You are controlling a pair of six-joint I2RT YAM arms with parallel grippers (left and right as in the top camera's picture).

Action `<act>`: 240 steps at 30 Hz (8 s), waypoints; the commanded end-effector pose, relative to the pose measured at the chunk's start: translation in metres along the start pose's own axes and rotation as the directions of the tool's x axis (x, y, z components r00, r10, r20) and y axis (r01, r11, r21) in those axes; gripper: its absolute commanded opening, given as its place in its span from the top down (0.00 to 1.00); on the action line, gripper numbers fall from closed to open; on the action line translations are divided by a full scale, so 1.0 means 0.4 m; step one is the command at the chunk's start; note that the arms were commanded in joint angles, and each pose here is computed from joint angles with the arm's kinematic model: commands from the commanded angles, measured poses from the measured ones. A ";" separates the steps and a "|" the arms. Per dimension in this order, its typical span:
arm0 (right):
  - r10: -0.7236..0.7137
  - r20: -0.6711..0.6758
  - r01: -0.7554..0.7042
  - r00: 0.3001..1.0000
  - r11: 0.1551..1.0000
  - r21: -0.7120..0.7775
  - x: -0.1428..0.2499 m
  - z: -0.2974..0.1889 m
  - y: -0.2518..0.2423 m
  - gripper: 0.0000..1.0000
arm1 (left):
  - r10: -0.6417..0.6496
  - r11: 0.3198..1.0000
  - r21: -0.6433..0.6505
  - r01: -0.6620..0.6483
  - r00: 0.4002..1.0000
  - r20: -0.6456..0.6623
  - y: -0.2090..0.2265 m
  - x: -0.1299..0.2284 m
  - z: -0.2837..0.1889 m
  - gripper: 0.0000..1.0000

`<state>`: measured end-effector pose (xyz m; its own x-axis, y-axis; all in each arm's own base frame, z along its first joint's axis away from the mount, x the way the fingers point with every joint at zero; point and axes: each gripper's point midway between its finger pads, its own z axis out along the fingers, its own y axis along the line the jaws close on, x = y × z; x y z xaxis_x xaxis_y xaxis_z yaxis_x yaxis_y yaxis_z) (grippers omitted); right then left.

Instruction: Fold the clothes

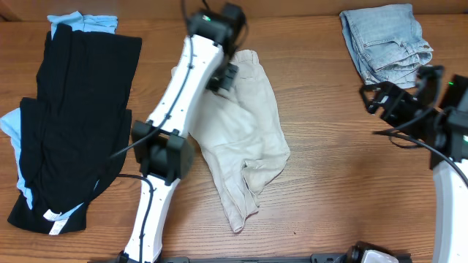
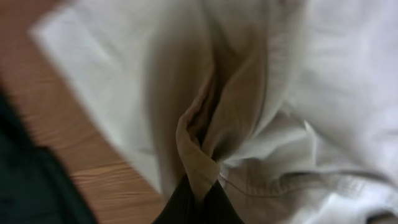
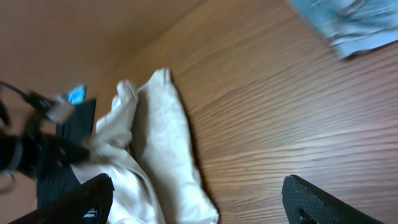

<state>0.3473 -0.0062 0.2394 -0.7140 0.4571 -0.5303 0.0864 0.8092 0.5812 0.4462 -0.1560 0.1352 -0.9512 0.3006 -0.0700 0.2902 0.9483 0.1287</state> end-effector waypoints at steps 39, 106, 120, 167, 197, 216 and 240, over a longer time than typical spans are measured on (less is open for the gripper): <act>-0.195 -0.408 0.191 0.892 0.980 -0.050 0.270 0.294 0.136 0.14 | -0.515 0.854 -0.281 0.437 0.787 -0.341 0.445 0.481 0.062 0.67; -0.215 -0.704 0.358 0.677 0.932 0.061 0.596 0.431 0.004 0.67 | -0.218 0.964 0.254 0.079 0.785 0.580 0.369 0.083 -0.559 0.07; -0.140 -0.424 0.221 0.894 0.964 0.146 0.244 0.470 -0.030 0.96 | -0.204 0.965 0.255 0.061 0.786 0.584 0.352 0.076 -0.561 0.06; -0.363 -0.454 0.549 0.814 0.736 0.396 0.253 0.511 -0.128 0.43 | -0.030 0.948 0.308 -0.078 0.943 0.332 0.146 -0.124 -0.143 0.00; -0.134 -0.218 0.244 0.967 0.742 0.624 -0.086 0.313 -0.286 0.91 | -0.015 0.948 0.305 -0.091 0.944 0.329 0.145 -0.119 -0.142 0.01; 0.117 -0.251 -0.022 0.961 0.935 0.353 -0.050 0.292 -0.267 0.00 | 0.181 0.923 0.227 -0.311 0.870 0.459 0.046 -0.232 -0.071 0.01; 0.121 -0.293 -0.010 0.948 0.936 0.353 -0.020 0.295 -0.252 0.00 | 0.372 0.916 0.095 -0.391 0.913 0.167 -0.159 -0.200 0.343 0.00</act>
<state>0.4189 -0.0461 0.0939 -0.8825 0.4212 -0.2092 0.3455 0.8824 0.3192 0.5046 -0.2610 0.0116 -0.6118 0.7530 -0.2424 0.7790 0.6267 -0.0194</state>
